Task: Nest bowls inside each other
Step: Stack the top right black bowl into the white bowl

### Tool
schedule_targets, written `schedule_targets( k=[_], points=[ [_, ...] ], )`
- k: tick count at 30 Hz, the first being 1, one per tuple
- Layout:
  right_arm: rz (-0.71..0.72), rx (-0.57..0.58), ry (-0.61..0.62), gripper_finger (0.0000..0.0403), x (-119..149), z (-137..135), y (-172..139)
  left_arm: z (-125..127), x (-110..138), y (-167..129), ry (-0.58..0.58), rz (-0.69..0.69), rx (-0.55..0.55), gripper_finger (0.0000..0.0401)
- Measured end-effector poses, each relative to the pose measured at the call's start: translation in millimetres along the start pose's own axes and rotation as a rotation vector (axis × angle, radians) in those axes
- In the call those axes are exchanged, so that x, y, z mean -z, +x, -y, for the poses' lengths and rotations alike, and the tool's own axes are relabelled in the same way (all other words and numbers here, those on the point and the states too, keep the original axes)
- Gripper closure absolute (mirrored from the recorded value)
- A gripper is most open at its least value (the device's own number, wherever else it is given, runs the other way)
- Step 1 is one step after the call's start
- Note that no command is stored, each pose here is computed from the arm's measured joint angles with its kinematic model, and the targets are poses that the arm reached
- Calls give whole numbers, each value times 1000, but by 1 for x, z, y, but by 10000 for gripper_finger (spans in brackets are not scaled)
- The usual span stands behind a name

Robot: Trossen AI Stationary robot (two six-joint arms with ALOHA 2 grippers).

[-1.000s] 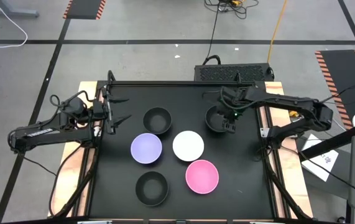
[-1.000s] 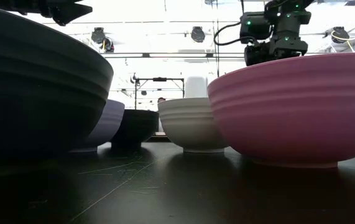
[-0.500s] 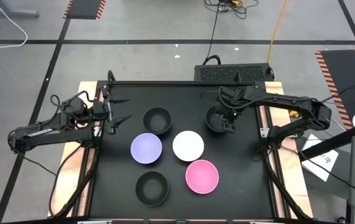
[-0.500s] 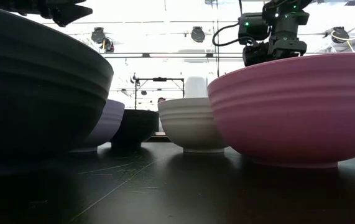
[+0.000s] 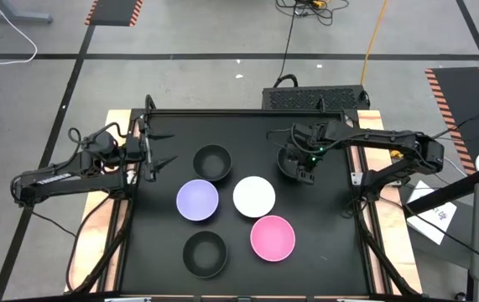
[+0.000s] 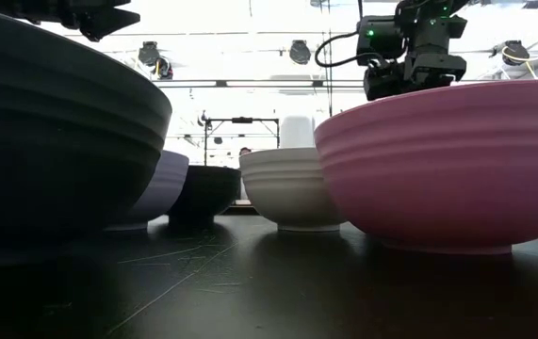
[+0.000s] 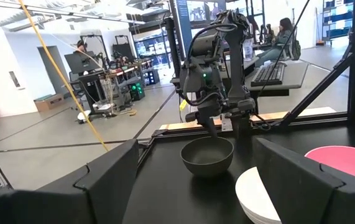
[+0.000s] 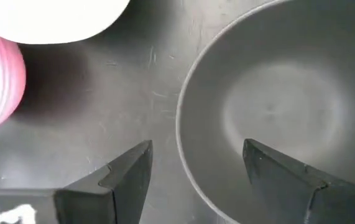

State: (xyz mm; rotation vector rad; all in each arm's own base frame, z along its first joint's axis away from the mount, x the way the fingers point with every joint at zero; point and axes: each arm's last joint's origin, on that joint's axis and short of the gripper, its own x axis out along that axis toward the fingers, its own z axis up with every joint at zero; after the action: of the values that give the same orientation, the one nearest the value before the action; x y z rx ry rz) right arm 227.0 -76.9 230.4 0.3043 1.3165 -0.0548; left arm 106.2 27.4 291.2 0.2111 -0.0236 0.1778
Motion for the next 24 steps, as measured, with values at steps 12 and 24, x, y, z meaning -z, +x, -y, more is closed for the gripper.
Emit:
schedule_targets(
  k=[12,24],
  points=[
    [-25,60,24,161,11,4,21,0,0,0,-2,2,7,80],
    [-25,89,21,161,14,6,27,1,0,0,-2,6,25,79]
  ],
)
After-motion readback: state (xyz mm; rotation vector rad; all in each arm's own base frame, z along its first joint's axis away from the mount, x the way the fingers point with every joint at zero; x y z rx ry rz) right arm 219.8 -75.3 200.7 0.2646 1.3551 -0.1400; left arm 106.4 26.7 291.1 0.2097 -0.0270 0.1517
